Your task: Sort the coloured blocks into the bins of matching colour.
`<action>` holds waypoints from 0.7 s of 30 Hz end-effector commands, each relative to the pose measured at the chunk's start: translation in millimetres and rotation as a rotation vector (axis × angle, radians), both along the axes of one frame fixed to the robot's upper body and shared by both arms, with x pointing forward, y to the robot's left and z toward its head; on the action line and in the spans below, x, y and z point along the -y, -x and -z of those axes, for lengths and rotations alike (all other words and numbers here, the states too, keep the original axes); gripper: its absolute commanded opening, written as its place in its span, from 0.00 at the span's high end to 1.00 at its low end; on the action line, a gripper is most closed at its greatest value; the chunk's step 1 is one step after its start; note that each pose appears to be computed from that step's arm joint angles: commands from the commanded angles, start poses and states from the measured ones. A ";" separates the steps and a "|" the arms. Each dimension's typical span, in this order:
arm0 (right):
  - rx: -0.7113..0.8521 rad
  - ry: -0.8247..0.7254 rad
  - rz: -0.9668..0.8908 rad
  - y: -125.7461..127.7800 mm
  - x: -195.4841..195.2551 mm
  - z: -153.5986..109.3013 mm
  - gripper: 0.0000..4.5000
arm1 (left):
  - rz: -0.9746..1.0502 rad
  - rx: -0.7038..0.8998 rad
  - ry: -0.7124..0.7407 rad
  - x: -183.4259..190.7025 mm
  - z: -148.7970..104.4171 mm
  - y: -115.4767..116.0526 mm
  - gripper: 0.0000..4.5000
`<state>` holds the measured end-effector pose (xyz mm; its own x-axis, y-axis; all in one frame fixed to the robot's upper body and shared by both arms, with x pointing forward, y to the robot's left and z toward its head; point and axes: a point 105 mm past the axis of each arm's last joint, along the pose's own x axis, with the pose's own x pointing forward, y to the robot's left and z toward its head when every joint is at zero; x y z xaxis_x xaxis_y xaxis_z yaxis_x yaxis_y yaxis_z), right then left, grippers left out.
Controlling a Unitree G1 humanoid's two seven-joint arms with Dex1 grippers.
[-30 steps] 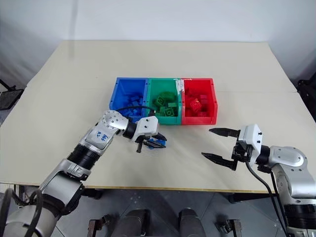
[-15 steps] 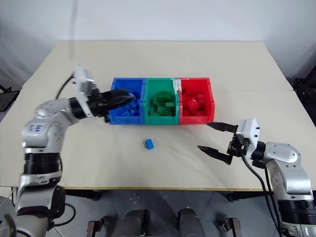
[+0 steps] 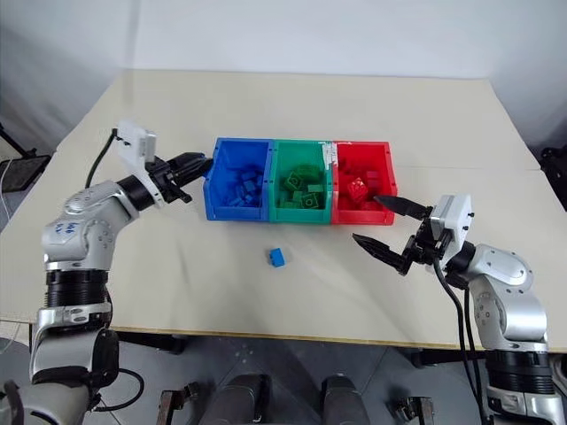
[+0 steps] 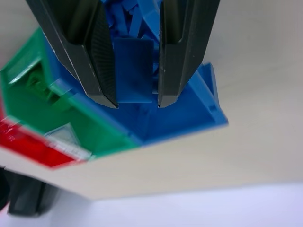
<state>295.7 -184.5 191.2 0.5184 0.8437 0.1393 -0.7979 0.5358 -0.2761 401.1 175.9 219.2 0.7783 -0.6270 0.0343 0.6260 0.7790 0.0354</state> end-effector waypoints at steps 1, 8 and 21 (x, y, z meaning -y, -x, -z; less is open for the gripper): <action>0.059 -0.024 0.005 3.3 1.3 -12.5 0.00 | 0.036 0.077 -0.021 7.1 -16.8 -3.3 0.80; 0.054 -0.029 0.005 2.9 1.2 -5.9 0.00 | 0.089 0.095 -0.036 9.7 -13.3 -0.7 0.43; 0.044 0.009 -0.049 -2.2 -0.4 2.2 0.00 | 0.058 0.274 -0.344 -72.1 3.5 80.2 0.01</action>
